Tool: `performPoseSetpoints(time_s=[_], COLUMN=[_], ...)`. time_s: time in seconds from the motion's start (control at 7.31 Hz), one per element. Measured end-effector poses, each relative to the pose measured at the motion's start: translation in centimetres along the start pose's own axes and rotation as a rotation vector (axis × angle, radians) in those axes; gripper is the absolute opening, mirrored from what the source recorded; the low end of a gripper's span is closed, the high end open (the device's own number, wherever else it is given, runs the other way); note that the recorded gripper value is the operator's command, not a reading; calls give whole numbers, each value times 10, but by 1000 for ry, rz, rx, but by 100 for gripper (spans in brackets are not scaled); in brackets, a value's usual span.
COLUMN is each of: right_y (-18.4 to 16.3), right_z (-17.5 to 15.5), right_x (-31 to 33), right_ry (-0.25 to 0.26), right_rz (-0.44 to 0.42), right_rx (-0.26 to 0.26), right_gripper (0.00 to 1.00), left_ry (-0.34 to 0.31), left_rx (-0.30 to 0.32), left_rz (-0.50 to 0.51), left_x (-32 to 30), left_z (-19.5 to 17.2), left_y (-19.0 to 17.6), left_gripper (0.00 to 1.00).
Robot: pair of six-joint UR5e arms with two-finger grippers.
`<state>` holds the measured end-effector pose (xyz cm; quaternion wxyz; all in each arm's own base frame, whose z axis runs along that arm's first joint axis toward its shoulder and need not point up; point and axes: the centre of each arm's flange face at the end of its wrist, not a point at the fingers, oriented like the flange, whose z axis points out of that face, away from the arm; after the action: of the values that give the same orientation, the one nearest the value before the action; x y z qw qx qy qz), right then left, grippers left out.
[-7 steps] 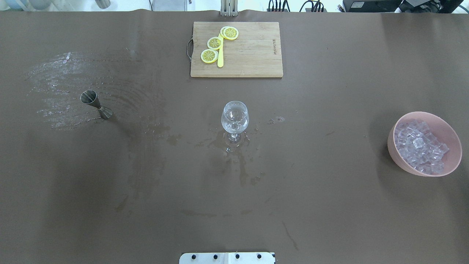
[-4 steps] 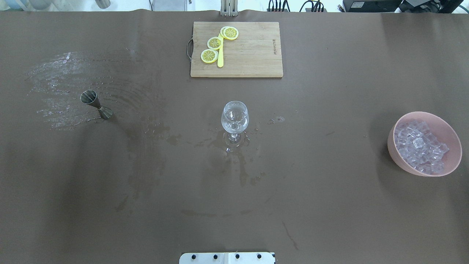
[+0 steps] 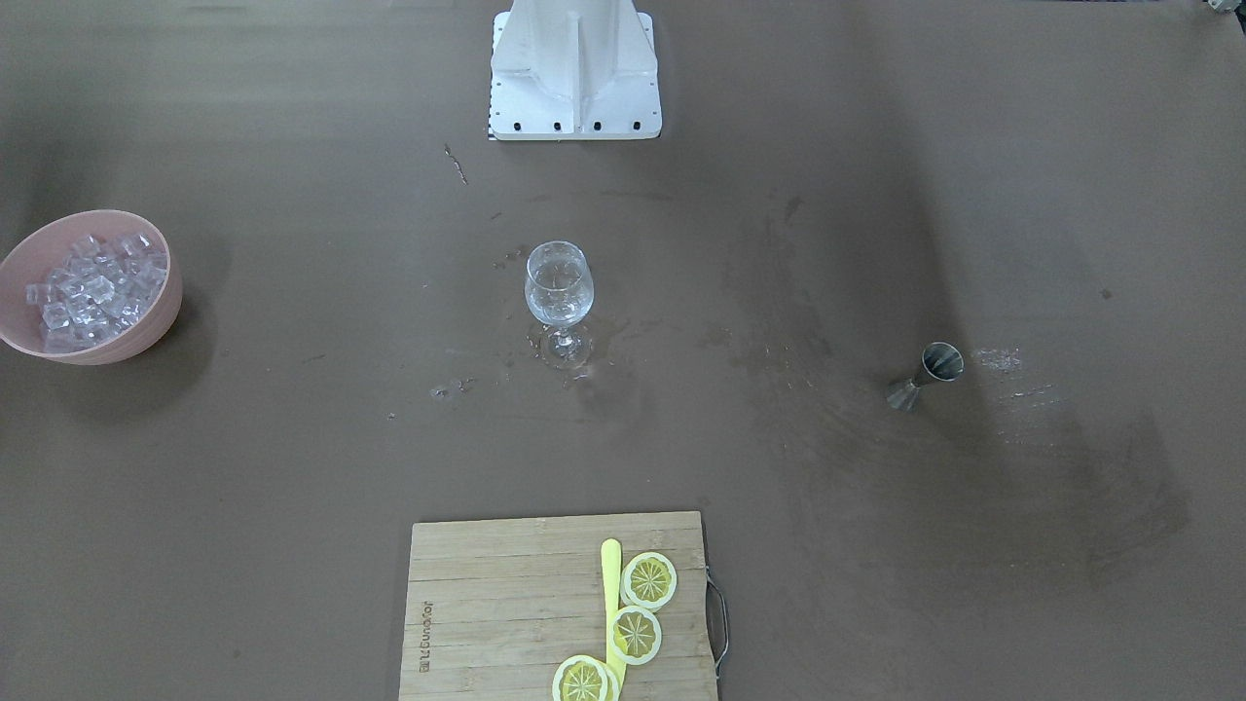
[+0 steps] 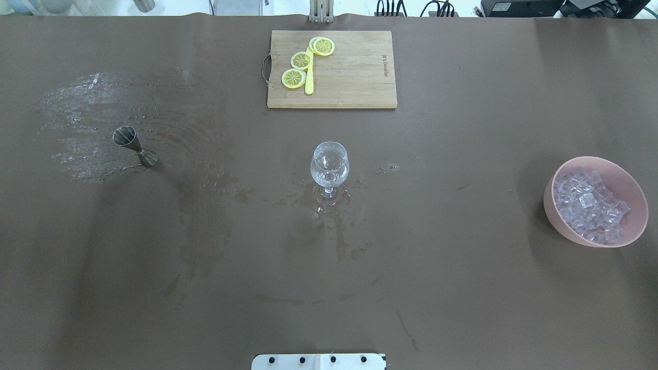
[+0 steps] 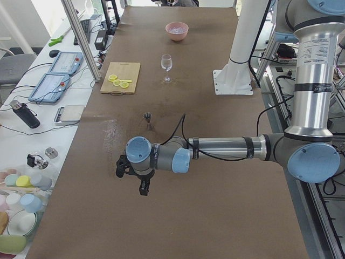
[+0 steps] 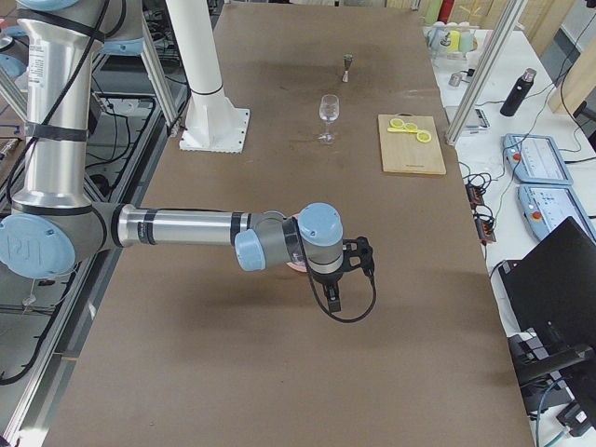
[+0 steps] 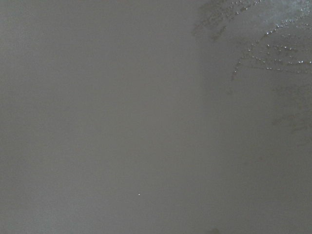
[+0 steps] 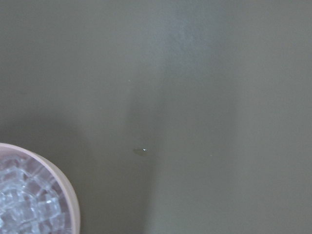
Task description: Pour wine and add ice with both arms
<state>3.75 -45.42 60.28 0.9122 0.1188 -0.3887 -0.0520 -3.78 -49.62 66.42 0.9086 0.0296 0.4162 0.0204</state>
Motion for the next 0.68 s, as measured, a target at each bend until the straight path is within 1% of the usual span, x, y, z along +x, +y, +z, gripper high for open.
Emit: performPoseSetpoints(time_s=[0.14,0.27,0.55,0.68], right_y=[-7,-12,-18,-17], right_z=[-11,-17,-13,-8], right_x=[-19,-41,-92,-120], right_ry=[-27,-48,-73,-66], right_rz=[41,82,173,225], right_rx=[22,30,12,1], right_gripper=[100,99,98,98], left_ry=[4,5,6,5], left_rx=[5,10,20,26], left_rz=[1,5,16,23], left_x=[2,4,8,12], left_z=[-3,-6,-10,-14], left_y=[-1,-1,-2,-3], left_gripper=[98,98,98,98])
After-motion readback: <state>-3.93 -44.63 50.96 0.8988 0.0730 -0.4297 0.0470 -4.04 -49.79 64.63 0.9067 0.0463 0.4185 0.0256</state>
